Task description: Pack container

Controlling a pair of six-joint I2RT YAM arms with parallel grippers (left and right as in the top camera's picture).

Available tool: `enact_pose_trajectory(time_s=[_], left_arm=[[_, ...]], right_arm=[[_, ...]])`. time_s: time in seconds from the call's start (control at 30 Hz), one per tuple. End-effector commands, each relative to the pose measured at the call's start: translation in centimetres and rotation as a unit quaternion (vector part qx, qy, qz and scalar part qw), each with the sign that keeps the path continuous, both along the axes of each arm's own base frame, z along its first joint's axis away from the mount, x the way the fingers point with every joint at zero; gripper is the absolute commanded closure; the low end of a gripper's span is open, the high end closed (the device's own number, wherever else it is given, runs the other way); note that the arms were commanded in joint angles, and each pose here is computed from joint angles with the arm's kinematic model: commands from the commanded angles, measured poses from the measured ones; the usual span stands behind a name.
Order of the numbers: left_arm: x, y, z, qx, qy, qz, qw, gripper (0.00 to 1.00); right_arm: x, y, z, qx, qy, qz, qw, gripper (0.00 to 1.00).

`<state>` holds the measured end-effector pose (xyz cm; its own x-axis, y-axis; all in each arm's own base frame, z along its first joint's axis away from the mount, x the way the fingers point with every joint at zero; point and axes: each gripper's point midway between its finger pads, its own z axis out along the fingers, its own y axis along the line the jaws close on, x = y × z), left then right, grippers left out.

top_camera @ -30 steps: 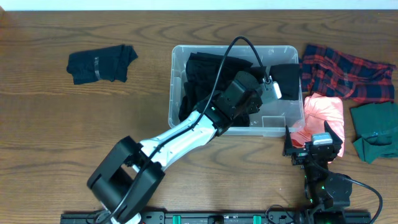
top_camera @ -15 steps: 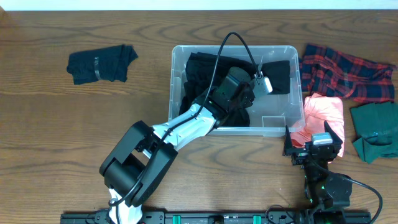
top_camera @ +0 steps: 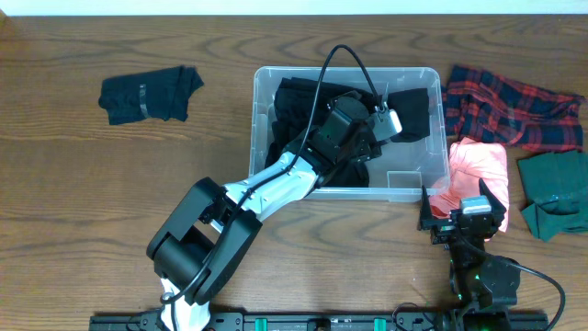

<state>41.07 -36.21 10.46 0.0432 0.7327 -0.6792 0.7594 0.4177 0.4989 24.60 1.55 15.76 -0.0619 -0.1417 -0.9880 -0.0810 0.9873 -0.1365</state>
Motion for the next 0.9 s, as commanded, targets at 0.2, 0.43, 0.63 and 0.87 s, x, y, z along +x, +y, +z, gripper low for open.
enact_pose_trajectory(time_s=[0.2,0.43,0.63,0.87], left_arm=[[-1.5,-2.2,8.6,-0.081,-0.043,-0.007,0.996,0.02],[-3.8,-2.7,11.1,-0.085,-0.044,-0.025,0.995,0.02],[-4.1,-2.6,10.6,-0.078,-0.036,-0.026,0.996,0.18],[-4.2,-2.7,10.6,-0.082,-0.032,-0.024,0.996,0.94]], right_arm=[[0.0,-0.2,-0.1,-0.004,0.0,-0.004,1.0,0.01],[0.0,-0.2,-0.1,-0.004,0.0,-0.004,1.0,0.01],[0.0,-0.2,-0.1,-0.004,0.0,-0.004,1.0,0.01],[0.0,-0.2,-0.1,-0.004,0.0,-0.004,1.0,0.01]])
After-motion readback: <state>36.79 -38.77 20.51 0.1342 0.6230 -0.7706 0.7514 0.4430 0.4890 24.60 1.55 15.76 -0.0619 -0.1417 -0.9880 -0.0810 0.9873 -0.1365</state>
